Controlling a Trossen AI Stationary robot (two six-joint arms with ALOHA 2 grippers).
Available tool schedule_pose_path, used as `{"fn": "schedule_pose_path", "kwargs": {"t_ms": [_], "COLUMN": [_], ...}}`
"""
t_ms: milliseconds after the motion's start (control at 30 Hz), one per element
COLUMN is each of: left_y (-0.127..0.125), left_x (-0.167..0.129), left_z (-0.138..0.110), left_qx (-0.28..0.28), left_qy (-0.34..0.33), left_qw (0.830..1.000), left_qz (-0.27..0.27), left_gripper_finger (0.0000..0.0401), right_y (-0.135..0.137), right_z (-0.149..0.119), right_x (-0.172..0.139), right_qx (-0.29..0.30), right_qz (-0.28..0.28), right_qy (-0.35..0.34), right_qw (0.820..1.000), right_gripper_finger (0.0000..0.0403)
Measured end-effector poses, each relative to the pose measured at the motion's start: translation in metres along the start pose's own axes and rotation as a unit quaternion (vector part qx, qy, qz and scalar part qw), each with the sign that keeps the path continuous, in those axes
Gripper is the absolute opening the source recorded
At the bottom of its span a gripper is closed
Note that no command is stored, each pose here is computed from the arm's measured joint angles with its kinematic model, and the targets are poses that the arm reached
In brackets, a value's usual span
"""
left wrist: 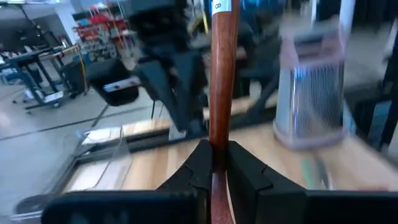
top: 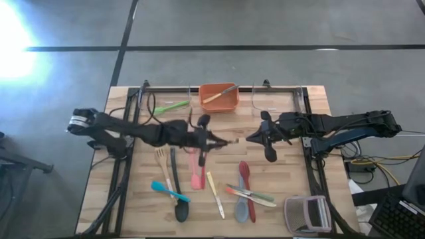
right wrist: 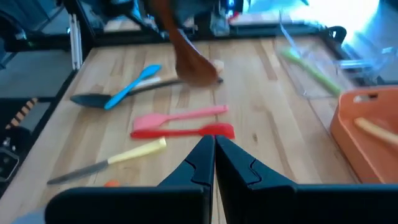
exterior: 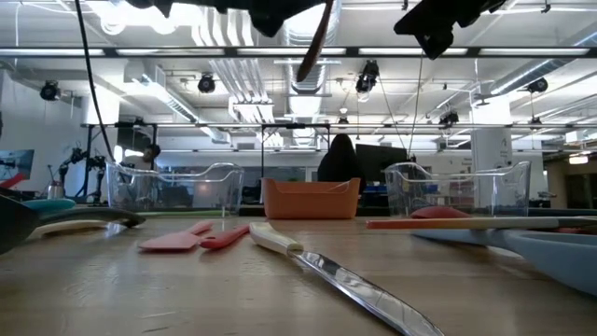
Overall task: Pick & Place Kitchen Items
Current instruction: Put the wooden serving spoon into the right transparent bin
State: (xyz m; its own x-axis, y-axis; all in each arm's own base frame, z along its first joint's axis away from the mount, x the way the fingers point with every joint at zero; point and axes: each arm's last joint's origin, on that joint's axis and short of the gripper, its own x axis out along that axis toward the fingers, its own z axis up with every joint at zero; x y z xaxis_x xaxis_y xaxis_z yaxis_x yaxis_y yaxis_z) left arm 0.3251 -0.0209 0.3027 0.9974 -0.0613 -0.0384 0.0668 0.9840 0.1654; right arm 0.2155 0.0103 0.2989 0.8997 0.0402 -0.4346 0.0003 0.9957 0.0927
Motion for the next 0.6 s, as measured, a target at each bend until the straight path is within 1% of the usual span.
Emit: {"fn": "schedule_pose_path", "kwargs": {"t_ms": [100, 167, 333, 433, 600], "left_y": [0.016, 0.023, 0.033, 0.036, 0.038], "left_x": [-0.002, -0.005, -0.01, -0.01, -0.01], "left_z": [-0.008, -0.013, -0.024, -0.026, -0.024], "left_qx": [-0.043, -0.054, -0.074, -0.077, -0.076], "left_qy": [-0.045, -0.06, -0.066, -0.064, -0.071], "left_qw": [0.998, 0.997, 0.995, 0.995, 0.995], "left_qz": [-0.011, -0.012, 0.003, 0.008, 0.011], "left_gripper_finger": [0.0028, 0.0028, 0.0028, 0.0028, 0.0028], "right_y": [0.0, 0.001, 0.002, 0.002, 0.003], "right_z": [0.004, 0.006, 0.015, 0.021, 0.029], "right_x": [0.0, 0.0, -0.001, -0.003, -0.001], "right_qx": [0.0, -0.001, -0.004, -0.014, -0.029], "right_qz": [0.003, 0.004, 0.008, 0.01, 0.011], "right_qy": [-0.025, -0.036, -0.074, -0.106, -0.146], "right_qw": [1.0, 0.999, 0.997, 0.994, 0.989], "right_gripper_finger": [0.0008, 0.0008, 0.0014, 0.0032, 0.0077]}}
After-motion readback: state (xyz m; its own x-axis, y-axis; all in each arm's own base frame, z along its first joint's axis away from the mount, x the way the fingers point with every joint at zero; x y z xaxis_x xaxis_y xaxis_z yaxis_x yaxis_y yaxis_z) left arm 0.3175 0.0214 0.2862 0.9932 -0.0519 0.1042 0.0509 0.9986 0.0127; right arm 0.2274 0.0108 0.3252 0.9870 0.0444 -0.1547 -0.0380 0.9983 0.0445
